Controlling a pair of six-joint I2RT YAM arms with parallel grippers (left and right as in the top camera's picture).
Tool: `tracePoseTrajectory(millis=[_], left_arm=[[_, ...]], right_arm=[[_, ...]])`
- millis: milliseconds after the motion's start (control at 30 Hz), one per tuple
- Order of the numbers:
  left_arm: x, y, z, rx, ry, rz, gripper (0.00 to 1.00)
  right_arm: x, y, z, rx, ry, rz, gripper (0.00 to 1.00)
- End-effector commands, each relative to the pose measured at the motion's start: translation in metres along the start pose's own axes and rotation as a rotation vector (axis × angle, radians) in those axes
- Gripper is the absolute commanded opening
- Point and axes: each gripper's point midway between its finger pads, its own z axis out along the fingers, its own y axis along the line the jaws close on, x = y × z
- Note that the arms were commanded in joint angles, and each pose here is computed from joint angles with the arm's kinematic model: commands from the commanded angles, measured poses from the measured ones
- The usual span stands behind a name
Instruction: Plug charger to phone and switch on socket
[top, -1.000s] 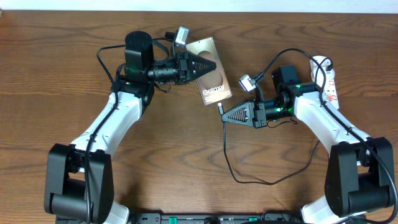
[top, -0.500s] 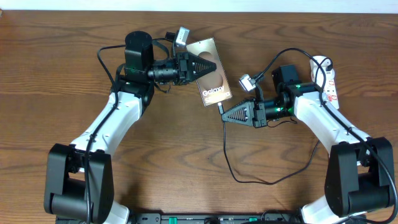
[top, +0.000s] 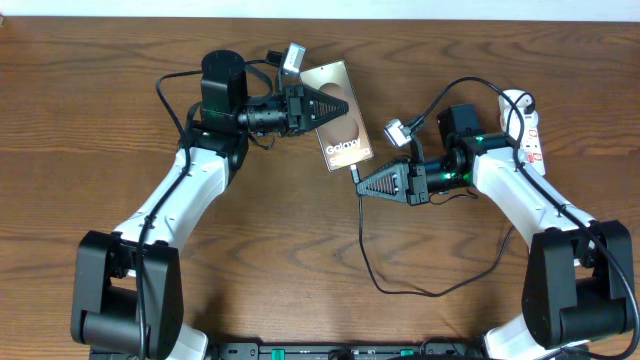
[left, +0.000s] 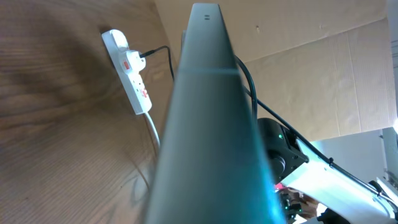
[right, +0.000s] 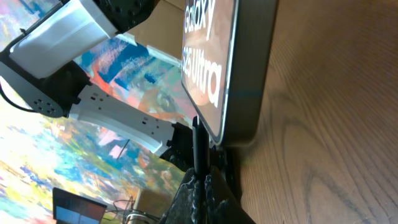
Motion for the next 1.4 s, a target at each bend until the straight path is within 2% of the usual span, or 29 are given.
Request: tracePoseTrajectory(millis=[0, 267, 667, 967, 1200, 1367], left_arm=[[0.003, -0.018, 0.001, 0.037, 0.028, 0.054, 0.07], [0.003, -0.019, 0.001, 0.036, 0.030, -0.026, 0.07], [0.008, -0.021, 0.007, 0.043, 0.048, -0.027, 0.07], [0.010, -0.022, 0.009, 0.047, 0.055, -0.018, 0.07], [0.013, -0.024, 0.008, 0.061, 0.069, 0.068, 0.08], [-0.006, -0.013, 0.002, 0.002, -0.022, 0.077, 0.07]], right_arm=[[-0.002, 0.010, 0.002, -0.032, -0.006, -0.024, 0.01], [-0.003, 0.010, 0.002, -0.032, -0.007, -0.014, 0.01], [-0.009, 0.007, 0.002, -0.031, -0.007, -0.001, 0.01], [-0.010, 0.007, 0.002, -0.032, -0.007, 0.004, 0.01], [-0.011, 0.007, 0.002, -0.032, -0.008, -0.017, 0.01], [-0.012, 0.007, 0.002, -0.032, -0.008, -0.027, 0.01]])
